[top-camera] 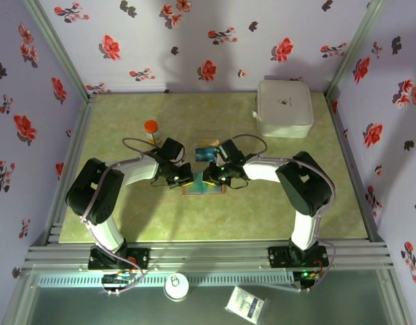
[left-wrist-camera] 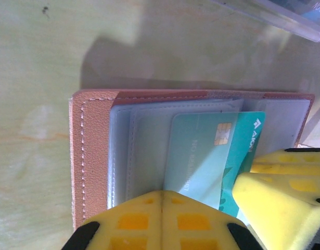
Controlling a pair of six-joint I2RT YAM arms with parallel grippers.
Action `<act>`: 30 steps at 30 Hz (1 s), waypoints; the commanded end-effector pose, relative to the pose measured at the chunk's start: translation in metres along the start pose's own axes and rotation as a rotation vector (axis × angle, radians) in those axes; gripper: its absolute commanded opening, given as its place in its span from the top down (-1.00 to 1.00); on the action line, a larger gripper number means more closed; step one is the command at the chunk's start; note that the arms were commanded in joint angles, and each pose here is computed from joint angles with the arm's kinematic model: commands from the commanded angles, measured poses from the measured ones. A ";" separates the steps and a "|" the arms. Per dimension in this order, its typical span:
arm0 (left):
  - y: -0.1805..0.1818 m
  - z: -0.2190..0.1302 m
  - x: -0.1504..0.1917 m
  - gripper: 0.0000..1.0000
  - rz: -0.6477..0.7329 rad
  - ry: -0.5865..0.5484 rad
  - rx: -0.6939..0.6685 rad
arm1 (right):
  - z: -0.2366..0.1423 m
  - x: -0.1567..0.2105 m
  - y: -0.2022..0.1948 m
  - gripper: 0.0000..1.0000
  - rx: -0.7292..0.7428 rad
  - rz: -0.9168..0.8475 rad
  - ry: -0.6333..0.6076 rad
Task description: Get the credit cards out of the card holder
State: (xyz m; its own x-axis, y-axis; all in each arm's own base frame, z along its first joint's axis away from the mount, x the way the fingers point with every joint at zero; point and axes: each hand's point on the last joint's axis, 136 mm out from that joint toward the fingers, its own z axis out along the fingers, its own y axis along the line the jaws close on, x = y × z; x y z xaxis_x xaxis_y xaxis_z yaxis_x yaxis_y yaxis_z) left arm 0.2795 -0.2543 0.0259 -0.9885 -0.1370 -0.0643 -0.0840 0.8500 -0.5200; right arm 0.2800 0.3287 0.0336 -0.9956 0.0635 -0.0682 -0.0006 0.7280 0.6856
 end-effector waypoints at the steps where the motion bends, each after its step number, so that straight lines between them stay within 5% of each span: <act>1: 0.016 0.000 0.009 1.00 -0.019 0.026 -0.074 | -0.009 -0.005 0.018 0.66 -0.093 0.003 -0.023; 19: 0.020 -0.009 0.009 1.00 -0.008 0.015 -0.088 | -0.033 0.001 -0.017 0.84 0.022 0.004 -0.058; 30: 0.025 -0.016 0.009 1.00 -0.005 -0.002 -0.083 | -0.068 -0.003 -0.001 0.93 0.075 -0.105 -0.093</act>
State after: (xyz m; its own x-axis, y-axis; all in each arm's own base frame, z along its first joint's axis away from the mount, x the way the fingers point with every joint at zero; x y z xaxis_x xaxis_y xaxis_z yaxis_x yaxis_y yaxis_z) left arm 0.2706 -0.2382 0.0270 -0.9869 -0.1521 -0.0538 -0.1079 0.8704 -0.4804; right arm 0.2733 0.2888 0.0698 -0.9849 0.0770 -0.1551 -0.0445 0.7529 0.6566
